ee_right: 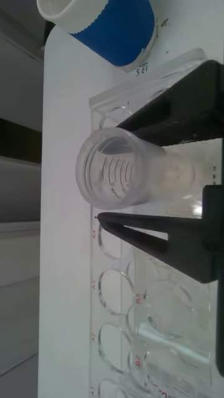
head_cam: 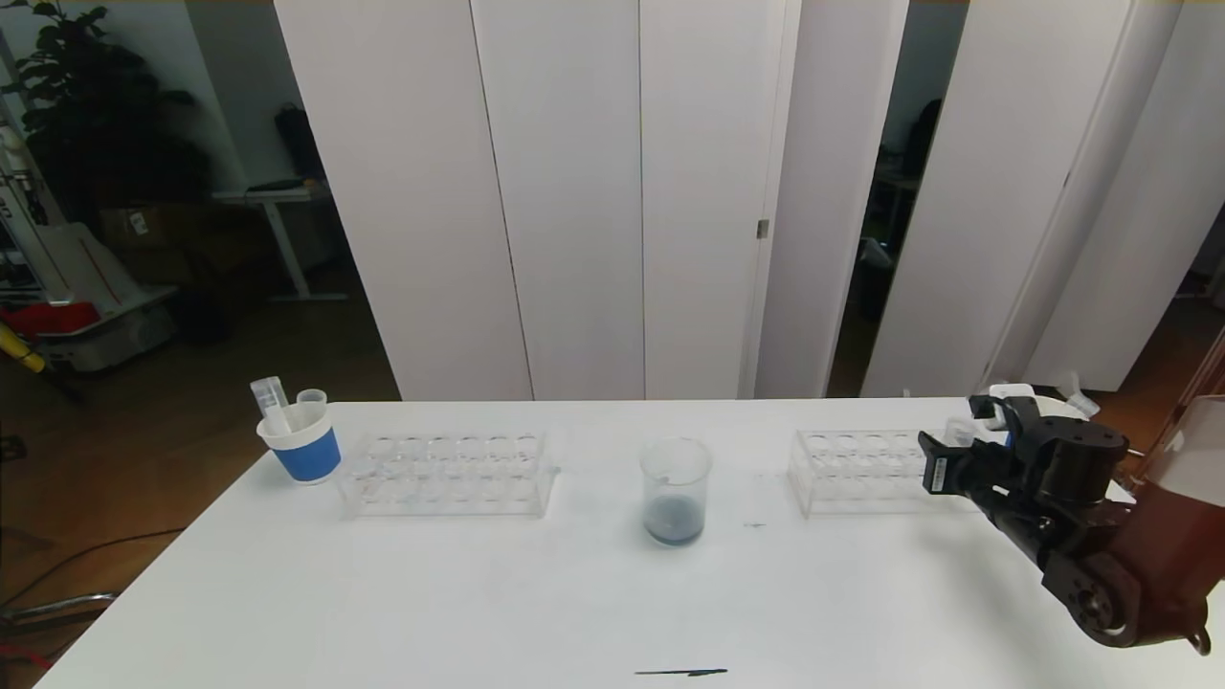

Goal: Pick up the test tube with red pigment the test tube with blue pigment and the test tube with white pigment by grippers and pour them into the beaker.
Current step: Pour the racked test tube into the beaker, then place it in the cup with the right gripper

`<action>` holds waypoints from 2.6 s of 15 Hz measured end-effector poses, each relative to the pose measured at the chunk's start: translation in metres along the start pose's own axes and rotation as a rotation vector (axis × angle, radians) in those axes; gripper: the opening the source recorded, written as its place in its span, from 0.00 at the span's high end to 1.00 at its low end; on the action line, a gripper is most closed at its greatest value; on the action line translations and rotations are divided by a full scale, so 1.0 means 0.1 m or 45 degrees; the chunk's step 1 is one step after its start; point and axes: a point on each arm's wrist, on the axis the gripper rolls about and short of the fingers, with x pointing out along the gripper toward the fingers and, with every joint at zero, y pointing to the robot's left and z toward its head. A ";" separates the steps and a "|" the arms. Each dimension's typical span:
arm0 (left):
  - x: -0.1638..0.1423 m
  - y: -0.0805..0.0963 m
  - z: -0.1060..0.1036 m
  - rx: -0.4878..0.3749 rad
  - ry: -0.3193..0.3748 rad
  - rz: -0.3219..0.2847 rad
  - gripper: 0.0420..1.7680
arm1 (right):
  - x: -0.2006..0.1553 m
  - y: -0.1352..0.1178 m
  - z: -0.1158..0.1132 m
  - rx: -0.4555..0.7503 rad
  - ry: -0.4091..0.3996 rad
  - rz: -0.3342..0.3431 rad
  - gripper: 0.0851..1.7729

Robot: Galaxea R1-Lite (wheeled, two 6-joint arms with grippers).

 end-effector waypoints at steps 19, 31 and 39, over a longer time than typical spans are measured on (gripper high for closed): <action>0.00 0.00 0.00 -0.001 0.000 -0.001 0.01 | -0.07 -0.01 0.18 0.028 -0.076 0.002 0.70; 0.00 0.00 0.00 0.000 0.000 0.001 0.01 | 0.11 0.09 1.36 0.038 -0.227 0.132 0.70; 0.00 0.00 0.00 -0.001 0.001 0.000 0.01 | 0.29 0.78 2.07 -0.450 -0.419 0.571 0.70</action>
